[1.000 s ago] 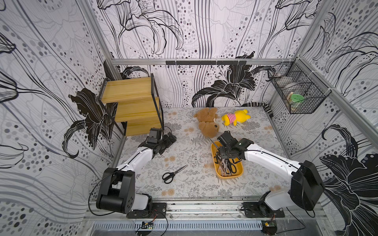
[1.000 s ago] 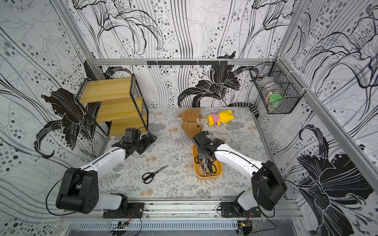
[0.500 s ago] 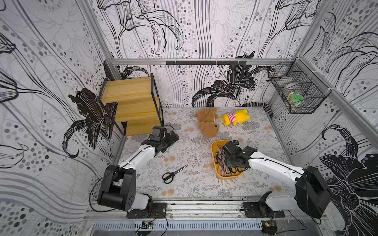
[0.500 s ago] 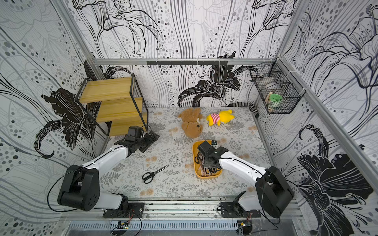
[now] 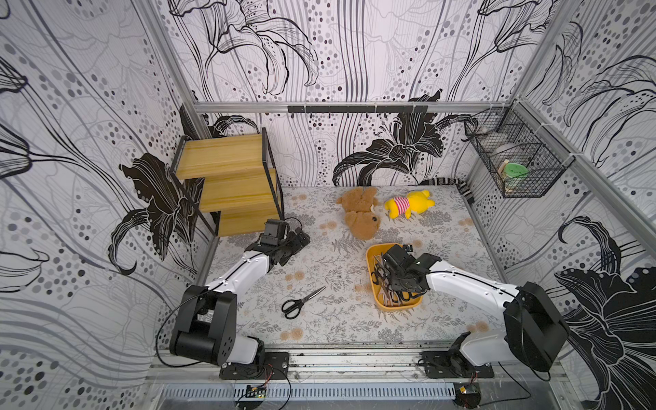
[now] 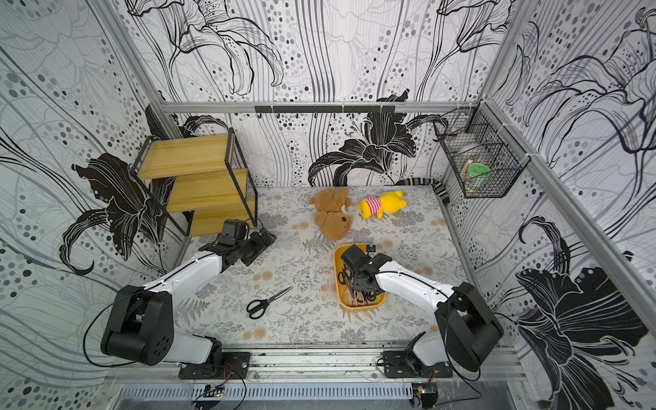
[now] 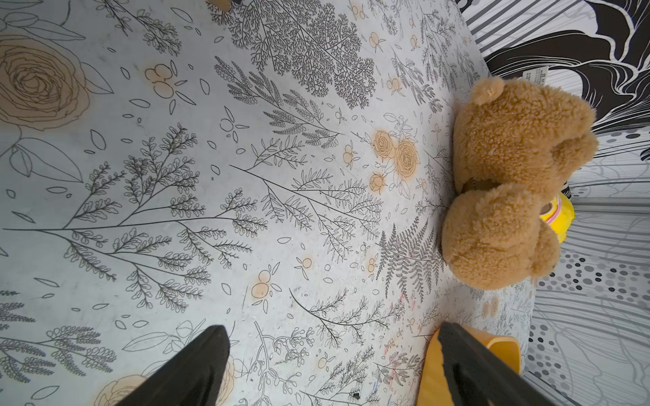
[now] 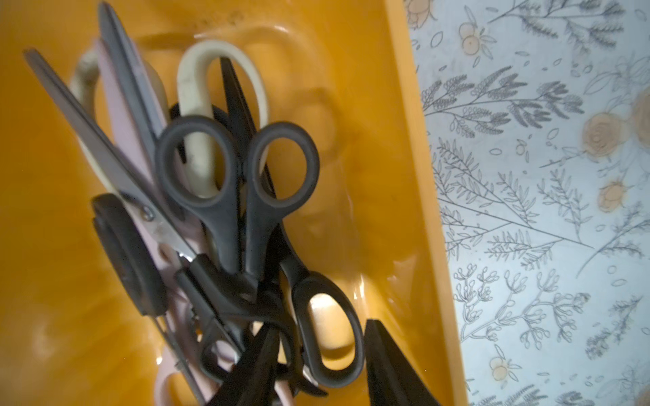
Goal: Put the scissors into the storage box
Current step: Place the scissors in the storage box.
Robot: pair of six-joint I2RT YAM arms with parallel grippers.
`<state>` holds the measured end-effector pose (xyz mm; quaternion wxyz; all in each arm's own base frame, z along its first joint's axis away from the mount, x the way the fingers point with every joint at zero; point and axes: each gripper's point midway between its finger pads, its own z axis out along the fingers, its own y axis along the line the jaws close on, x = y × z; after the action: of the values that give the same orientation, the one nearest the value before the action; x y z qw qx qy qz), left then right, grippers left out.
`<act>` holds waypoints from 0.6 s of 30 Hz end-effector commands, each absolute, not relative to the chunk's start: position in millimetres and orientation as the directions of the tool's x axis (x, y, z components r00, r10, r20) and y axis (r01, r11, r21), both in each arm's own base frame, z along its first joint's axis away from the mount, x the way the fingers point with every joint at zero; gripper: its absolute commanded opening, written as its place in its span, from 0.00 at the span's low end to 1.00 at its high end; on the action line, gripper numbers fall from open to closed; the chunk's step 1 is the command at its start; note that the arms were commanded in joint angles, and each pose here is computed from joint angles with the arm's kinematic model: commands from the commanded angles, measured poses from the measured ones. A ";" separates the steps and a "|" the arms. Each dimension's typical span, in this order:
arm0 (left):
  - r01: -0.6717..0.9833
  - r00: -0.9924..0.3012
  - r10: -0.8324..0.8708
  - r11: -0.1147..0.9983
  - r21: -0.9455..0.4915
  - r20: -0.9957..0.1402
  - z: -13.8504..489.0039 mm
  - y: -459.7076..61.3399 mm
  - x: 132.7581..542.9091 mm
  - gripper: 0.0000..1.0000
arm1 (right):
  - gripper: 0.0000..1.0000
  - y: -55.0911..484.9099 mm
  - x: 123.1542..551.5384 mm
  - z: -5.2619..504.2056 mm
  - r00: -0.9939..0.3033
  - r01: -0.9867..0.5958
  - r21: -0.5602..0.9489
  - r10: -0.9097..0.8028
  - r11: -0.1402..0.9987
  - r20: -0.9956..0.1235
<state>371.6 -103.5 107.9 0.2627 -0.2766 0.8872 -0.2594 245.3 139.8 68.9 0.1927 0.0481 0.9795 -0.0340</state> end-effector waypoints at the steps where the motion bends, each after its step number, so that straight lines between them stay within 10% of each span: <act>1: -0.331 -0.699 -0.620 0.722 -0.608 -0.357 116.4 -103.6 381.5 0.98 | 0.46 144.6 258.3 99.6 -0.892 0.090 -0.027 0.069 0.996 -0.447; 18: -0.427 -0.750 -0.577 0.796 -0.429 -0.323 78.4 -75.3 319.2 0.98 | 0.47 269.1 315.7 147.5 -0.832 -0.195 0.197 -0.055 0.961 -0.552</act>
<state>345.8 -89.7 94.7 0.2465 -0.2715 0.9054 -0.2139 304.8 249.4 137.0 0.2671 -0.0530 0.9579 0.0906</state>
